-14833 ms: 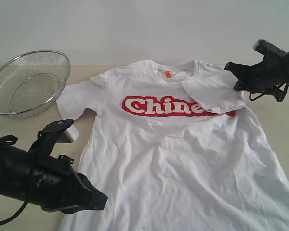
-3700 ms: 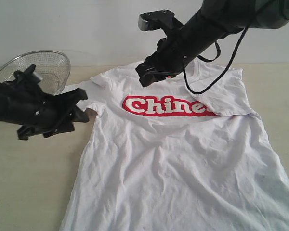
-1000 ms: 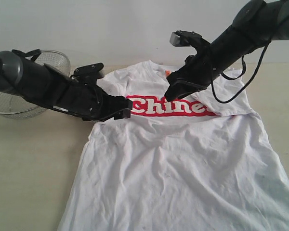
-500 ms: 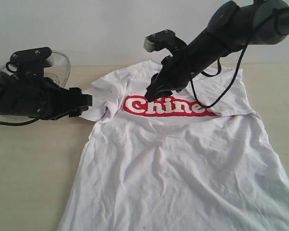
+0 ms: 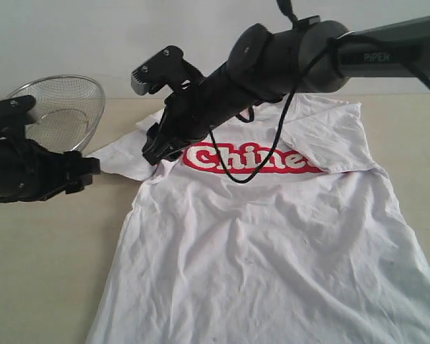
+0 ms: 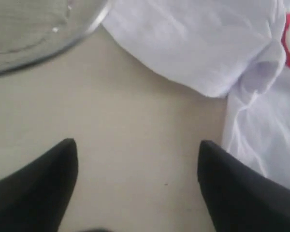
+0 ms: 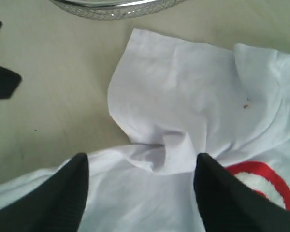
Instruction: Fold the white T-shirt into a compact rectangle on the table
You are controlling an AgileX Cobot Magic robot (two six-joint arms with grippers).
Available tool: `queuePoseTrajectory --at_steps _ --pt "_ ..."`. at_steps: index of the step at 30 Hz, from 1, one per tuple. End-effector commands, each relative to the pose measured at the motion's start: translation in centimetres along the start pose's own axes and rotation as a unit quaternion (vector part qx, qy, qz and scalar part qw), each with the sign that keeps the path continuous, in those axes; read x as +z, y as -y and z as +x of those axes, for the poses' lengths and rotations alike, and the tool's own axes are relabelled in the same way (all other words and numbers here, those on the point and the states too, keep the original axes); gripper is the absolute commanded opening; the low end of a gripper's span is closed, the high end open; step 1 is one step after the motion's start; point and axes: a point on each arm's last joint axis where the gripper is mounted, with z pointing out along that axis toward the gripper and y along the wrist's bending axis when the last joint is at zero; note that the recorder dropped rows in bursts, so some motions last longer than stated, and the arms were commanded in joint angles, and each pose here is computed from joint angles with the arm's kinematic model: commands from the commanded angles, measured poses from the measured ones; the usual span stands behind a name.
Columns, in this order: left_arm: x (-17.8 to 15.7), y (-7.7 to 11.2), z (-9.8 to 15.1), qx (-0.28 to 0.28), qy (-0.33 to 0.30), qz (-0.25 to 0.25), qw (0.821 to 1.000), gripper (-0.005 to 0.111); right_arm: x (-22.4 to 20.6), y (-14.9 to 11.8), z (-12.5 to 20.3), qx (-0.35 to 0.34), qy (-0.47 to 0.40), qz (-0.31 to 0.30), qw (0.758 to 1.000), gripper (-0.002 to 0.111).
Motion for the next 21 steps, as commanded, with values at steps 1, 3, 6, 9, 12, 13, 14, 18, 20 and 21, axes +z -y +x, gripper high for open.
queuePoseTrajectory --at_steps 1,3,6,9,12,13,14,18,20,21 --pt "-2.1 -2.6 -0.2 -0.026 0.026 -0.028 0.999 0.065 2.3 -1.7 -0.1 -0.012 0.011 0.016 1.000 0.059" --pt "-2.8 -3.7 -0.1 -0.039 0.033 -0.039 0.998 0.065 3.4 -2.5 0.0 -0.017 0.017 0.028 0.999 0.059" --pt "-3.4 -4.7 0.2 -0.050 0.035 -0.049 0.997 0.065 4.6 -3.5 -0.2 -0.028 0.033 0.053 0.998 0.059" --pt "-3.6 -4.7 0.6 -0.049 0.028 -0.043 0.998 0.065 5.6 -4.9 -0.4 -0.040 0.044 0.066 0.996 0.059" --pt "-3.6 -4.6 0.8 -0.047 0.022 -0.035 0.998 0.065 6.7 -5.7 -0.6 -0.050 0.054 0.075 0.994 0.059" --pt "-3.6 -4.6 0.8 -0.046 0.022 -0.035 0.998 0.065 7.0 -5.6 -0.7 -0.048 0.055 0.073 0.995 0.059" --pt "-3.6 -4.6 0.8 -0.046 0.022 -0.034 0.998 0.065 7.4 -5.6 -0.7 -0.044 0.055 0.070 0.995 0.059" --pt "-3.6 -4.5 0.8 -0.046 0.018 -0.028 0.998 0.065 9.0 -5.4 0.0 -0.048 0.049 0.071 0.995 0.059" --pt "-3.6 -4.5 0.8 -0.045 0.018 -0.027 0.998 0.065 9.6 -5.3 0.5 -0.060 0.042 0.073 0.995 0.059" --pt "-3.6 -4.4 0.9 -0.045 0.016 -0.025 0.999 0.065 9.8 -5.3 0.7 -0.068 0.038 0.073 0.994 0.059"
